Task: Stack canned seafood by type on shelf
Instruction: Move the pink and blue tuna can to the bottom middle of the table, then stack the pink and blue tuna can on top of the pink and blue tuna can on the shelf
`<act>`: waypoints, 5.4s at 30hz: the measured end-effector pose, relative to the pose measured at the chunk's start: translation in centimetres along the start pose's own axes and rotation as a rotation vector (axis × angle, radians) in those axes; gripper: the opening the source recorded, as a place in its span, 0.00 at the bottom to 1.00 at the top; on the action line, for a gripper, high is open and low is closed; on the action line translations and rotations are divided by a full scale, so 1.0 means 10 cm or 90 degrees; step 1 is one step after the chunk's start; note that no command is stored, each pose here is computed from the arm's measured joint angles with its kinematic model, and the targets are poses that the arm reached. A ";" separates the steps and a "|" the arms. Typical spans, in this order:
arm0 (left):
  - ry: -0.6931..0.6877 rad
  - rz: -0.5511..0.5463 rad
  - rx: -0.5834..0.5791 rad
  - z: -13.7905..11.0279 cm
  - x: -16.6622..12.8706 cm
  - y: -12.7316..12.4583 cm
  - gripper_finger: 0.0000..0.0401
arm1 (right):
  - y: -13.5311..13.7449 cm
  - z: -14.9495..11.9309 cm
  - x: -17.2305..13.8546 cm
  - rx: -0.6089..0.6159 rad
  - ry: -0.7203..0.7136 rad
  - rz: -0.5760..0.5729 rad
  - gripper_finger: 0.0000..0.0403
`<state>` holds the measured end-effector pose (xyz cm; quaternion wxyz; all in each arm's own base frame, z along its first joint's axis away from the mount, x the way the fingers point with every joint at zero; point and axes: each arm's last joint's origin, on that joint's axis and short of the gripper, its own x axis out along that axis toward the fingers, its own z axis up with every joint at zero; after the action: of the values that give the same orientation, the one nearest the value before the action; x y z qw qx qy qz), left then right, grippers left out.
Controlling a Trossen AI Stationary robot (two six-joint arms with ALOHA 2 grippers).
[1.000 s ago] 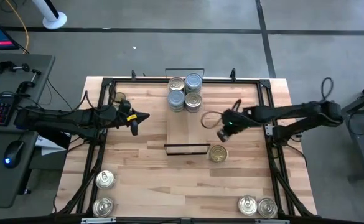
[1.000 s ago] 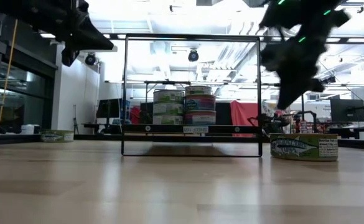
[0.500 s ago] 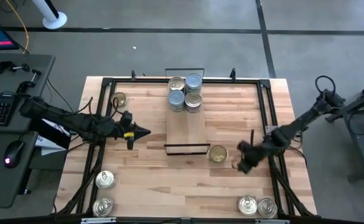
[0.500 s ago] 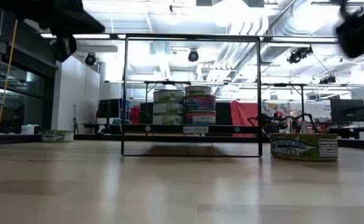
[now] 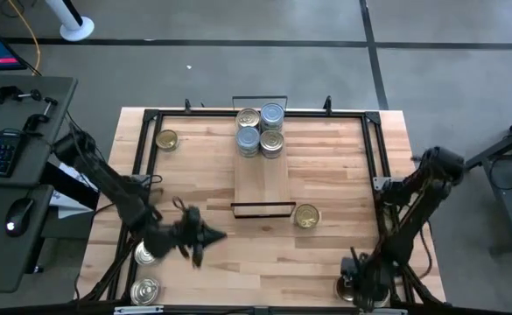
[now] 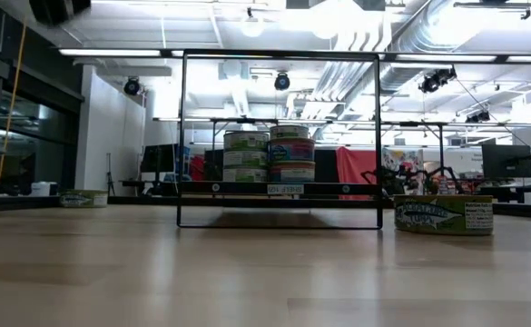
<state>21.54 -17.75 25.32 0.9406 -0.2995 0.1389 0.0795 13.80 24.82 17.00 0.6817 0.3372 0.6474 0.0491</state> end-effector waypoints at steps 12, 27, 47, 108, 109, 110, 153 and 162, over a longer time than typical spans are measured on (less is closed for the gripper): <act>0.162 0.110 0.166 -0.52 0.46 -0.48 0.00 | 0.30 0.56 0.42 -0.064 -0.118 -0.072 0.00; 0.194 0.059 0.316 -0.61 1.16 -0.26 0.00 | 0.09 1.95 0.11 -0.170 -0.299 -0.032 0.00; 0.123 -0.087 0.301 -0.69 1.55 0.21 0.00 | -0.08 1.33 0.15 -0.007 -0.294 -0.090 0.00; 0.181 0.146 0.101 -1.36 0.32 0.30 0.00 | 0.97 2.22 -0.50 -0.688 -0.215 -0.104 0.39; 0.180 0.145 0.096 -1.36 0.31 0.29 0.00 | 1.00 2.25 -0.46 -0.706 -0.203 -0.112 0.44; 0.179 0.143 0.087 -1.35 0.31 0.29 0.00 | 1.01 2.29 -0.42 -0.720 -0.187 -0.123 0.49; -0.031 0.188 0.181 0.01 -0.49 0.39 0.00 | 1.20 1.81 -1.12 -0.442 -0.031 -0.305 0.42; -0.090 0.167 0.137 0.45 -0.67 0.50 0.00 | 0.81 1.40 -1.20 -0.290 0.038 -0.403 0.42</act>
<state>14.93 -11.53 28.21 0.9562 -0.1702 0.1178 0.2068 27.73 19.49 30.54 0.7016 -0.0406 0.7113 -0.0116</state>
